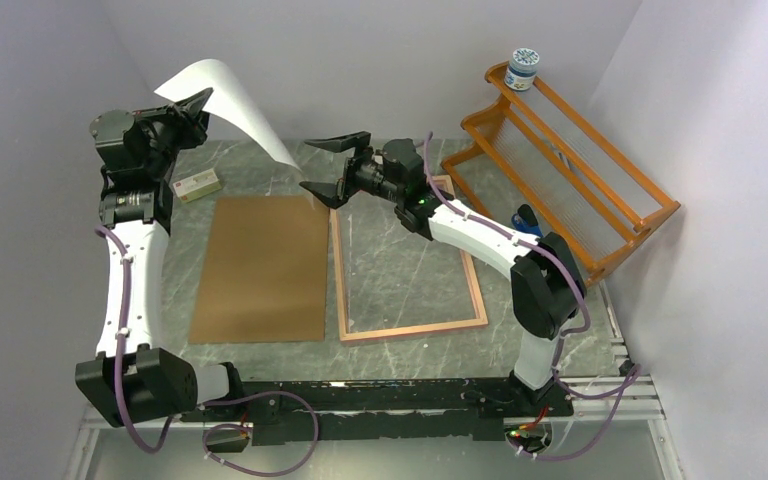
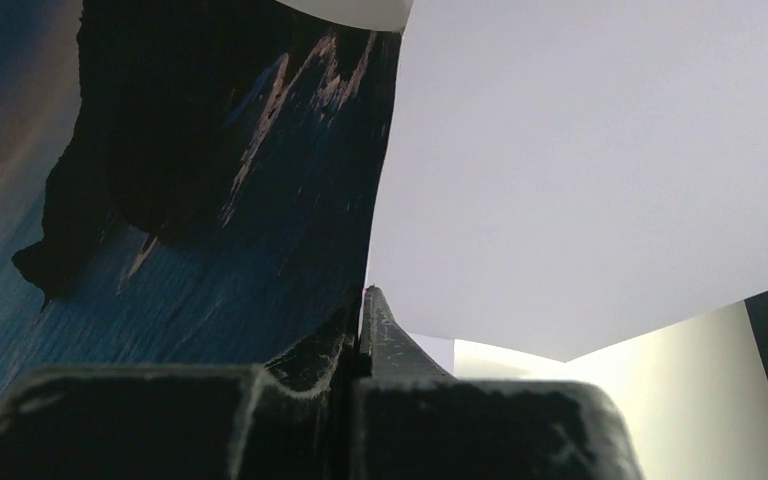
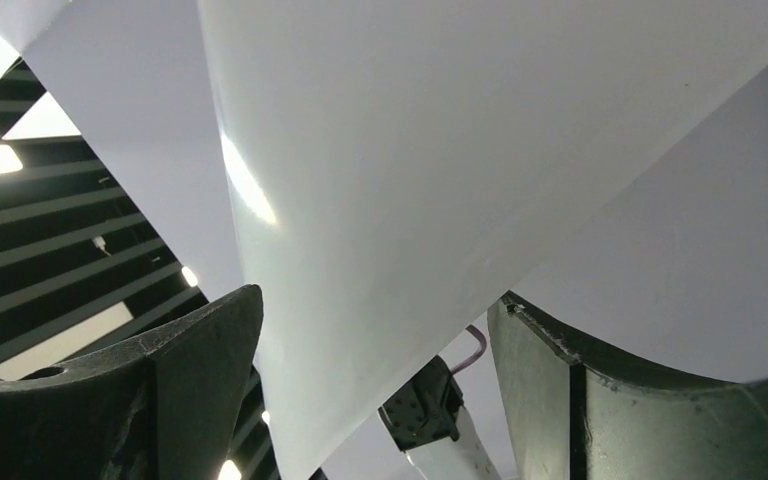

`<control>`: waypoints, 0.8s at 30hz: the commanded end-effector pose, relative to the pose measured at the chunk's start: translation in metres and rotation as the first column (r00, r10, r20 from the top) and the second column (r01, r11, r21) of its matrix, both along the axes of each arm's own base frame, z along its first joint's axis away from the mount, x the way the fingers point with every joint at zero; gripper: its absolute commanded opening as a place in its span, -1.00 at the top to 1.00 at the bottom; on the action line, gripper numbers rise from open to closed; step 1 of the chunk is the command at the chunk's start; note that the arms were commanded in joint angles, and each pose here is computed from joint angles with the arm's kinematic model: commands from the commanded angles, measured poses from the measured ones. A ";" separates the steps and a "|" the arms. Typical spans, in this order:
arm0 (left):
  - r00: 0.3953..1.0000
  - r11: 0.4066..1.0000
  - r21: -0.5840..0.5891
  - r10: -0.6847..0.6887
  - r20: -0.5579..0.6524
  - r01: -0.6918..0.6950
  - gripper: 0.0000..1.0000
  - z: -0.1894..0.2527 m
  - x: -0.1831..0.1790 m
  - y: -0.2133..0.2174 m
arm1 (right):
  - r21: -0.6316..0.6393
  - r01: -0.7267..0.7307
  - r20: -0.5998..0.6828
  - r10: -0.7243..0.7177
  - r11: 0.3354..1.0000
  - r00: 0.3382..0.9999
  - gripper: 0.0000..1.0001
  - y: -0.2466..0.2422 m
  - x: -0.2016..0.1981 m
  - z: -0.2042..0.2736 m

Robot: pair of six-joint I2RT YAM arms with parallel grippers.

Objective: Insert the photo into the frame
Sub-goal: Turn over the photo at the center of the board.

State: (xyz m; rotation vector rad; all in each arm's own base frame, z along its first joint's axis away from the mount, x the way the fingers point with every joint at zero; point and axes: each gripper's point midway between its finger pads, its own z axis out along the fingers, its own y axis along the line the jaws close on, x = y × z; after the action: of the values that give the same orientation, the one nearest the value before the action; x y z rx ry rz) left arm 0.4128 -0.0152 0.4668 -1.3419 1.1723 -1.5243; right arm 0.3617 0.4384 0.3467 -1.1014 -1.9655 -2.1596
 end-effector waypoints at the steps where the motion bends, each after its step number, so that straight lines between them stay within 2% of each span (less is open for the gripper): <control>1: 0.999 1.000 -0.002 -0.025 0.044 0.025 0.95 0.016 -0.010 -0.006 | 0.133 0.026 -0.059 -0.018 0.991 0.998 -0.69 -0.006 0.006 0.037; 3: 0.997 0.998 -0.023 -0.050 0.052 0.051 0.95 0.015 -0.012 -0.010 | 0.149 0.032 -0.066 -0.022 0.988 0.998 -0.58 -0.008 0.008 0.037; 8: 0.993 0.993 -0.035 -0.108 0.047 0.109 0.95 0.015 -0.019 -0.020 | 0.153 0.078 -0.062 -0.069 0.985 0.996 -0.13 -0.024 0.020 0.034; 17: 0.994 0.993 -0.037 -0.109 0.027 0.110 0.95 0.007 -0.027 -0.022 | 0.137 0.139 -0.035 -0.136 0.981 0.990 -0.06 -0.037 0.028 0.032; 20: 0.994 0.993 -0.038 -0.112 0.022 0.112 0.95 0.004 -0.029 -0.023 | 0.137 0.152 -0.027 -0.150 0.979 0.988 0.06 -0.042 0.031 0.033; 24: 0.995 0.995 -0.027 -0.099 0.016 0.100 0.95 0.004 -0.031 -0.022 | 0.112 0.160 0.019 -0.163 0.981 0.986 0.45 -0.044 0.033 0.039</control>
State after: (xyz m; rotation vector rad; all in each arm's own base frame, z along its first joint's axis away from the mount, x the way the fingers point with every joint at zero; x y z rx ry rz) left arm 0.3971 -0.0309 0.4552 -1.3590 1.2340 -1.6000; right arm 0.3972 0.4104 0.3271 -1.2867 -1.9544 -2.1904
